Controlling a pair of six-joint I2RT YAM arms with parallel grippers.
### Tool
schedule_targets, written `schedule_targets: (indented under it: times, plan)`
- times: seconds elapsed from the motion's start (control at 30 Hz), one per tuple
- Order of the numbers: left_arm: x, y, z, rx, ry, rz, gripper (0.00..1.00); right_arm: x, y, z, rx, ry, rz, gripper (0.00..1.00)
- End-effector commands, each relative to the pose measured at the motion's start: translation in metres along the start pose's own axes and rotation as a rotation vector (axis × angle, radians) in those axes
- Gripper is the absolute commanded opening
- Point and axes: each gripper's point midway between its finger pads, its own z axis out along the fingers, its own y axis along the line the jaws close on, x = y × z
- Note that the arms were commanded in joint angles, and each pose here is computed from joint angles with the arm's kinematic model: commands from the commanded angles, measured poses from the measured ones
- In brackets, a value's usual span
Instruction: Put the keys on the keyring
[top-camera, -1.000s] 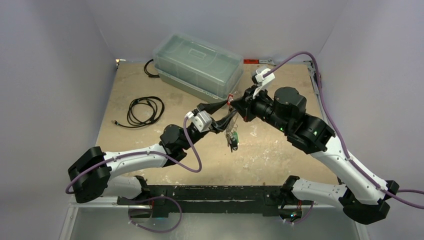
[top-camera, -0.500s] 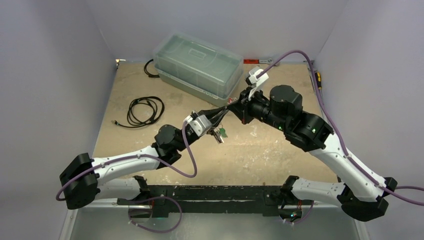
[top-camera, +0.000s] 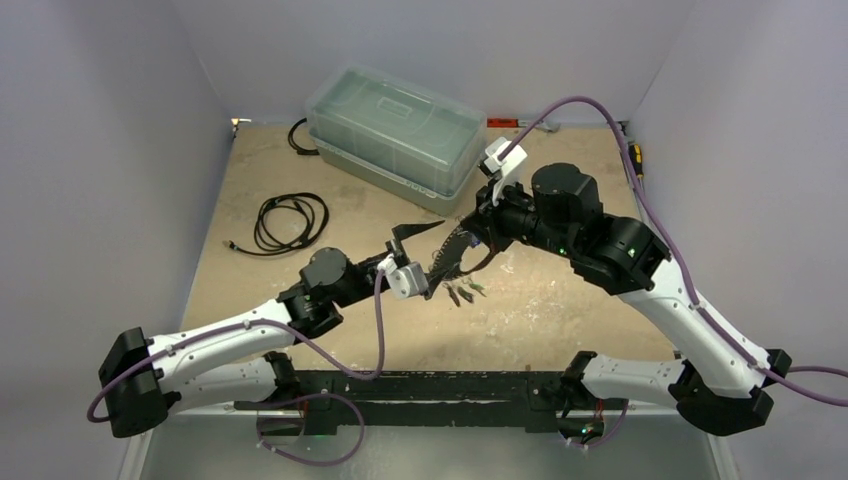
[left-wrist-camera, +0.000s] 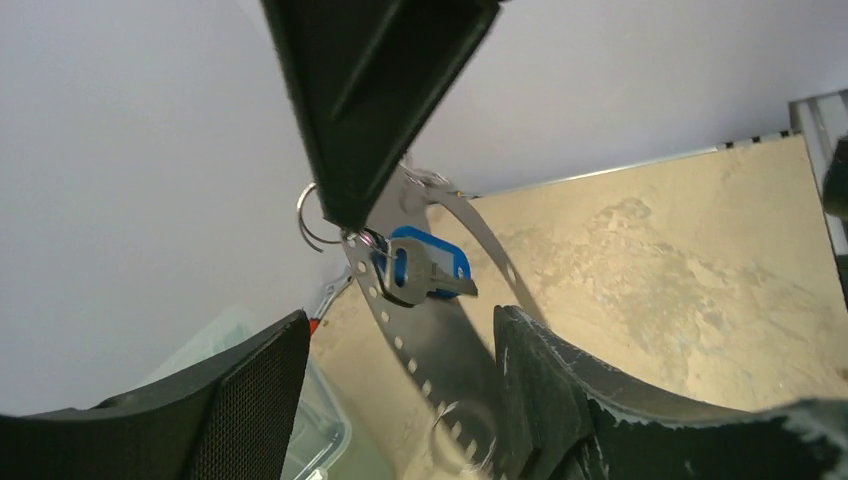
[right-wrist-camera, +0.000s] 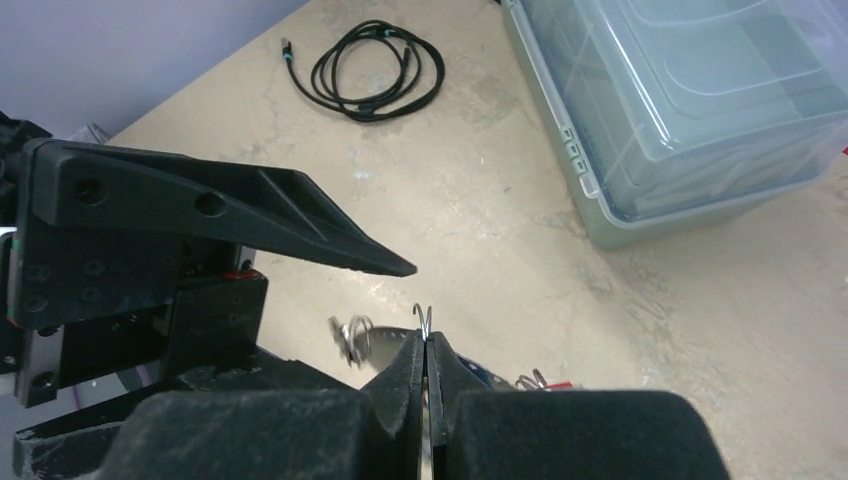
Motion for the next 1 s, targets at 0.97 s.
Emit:
schedule_targets:
  times: [0.97]
  plan:
    - [0.001, -0.001, 0.019, -0.013, 0.009, -0.179, 0.69, -0.026, -0.017, 0.009, 0.111, -0.148, 0.104, 0.0]
